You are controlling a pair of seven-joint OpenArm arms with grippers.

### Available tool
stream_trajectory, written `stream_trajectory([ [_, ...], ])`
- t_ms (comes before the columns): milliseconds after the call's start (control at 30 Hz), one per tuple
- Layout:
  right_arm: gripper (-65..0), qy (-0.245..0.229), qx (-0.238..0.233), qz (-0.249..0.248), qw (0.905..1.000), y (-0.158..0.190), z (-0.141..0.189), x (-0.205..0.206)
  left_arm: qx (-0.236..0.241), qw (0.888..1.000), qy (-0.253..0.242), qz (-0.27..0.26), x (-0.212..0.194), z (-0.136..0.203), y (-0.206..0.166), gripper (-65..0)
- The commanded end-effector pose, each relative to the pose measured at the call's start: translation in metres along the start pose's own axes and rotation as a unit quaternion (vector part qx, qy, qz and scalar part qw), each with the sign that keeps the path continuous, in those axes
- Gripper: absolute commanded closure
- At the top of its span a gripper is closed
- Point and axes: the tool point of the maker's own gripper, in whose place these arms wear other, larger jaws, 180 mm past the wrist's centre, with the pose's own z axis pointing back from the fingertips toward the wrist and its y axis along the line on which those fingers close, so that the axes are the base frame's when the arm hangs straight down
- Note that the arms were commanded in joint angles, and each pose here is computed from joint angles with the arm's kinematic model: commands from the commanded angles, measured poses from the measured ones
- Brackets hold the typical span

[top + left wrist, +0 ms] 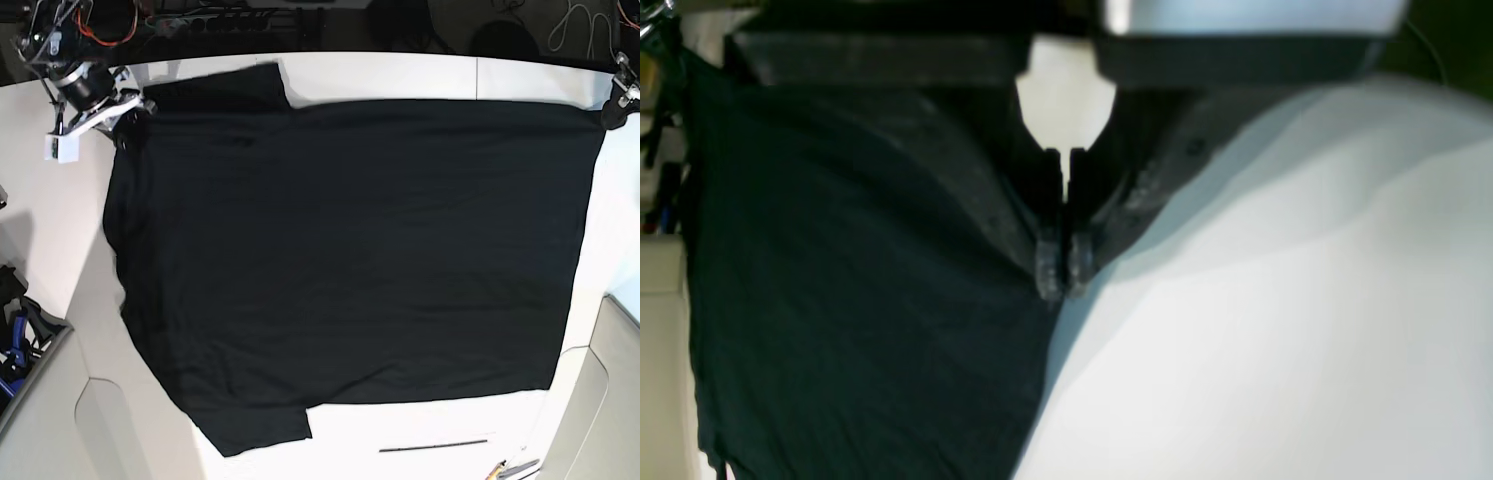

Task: Fold the T-shirt properly
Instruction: 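Lift the shoulders and pull the shirt flat toward the arms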

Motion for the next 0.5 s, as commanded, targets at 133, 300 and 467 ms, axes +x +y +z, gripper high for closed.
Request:
stream_trajectory([
  [133,0.0,0.010,0.011,0.014,0.9998,0.013,0.035,-0.015,-0.017,1.000,-0.020,0.007,0.020,0.033,-0.002,0.0],
  [300,0.0,0.011,0.019,0.047,0.9987,0.034,0.065,-0.014,-0.030,0.998,-0.046,-0.007,0.037,0.053,-0.013,0.0],
  [467,0.0,-0.038,0.036,0.073,0.9960,0.052,0.066,0.017,-0.058,0.996,-0.070,-0.027,0.056,0.042,-0.035,0.0],
])
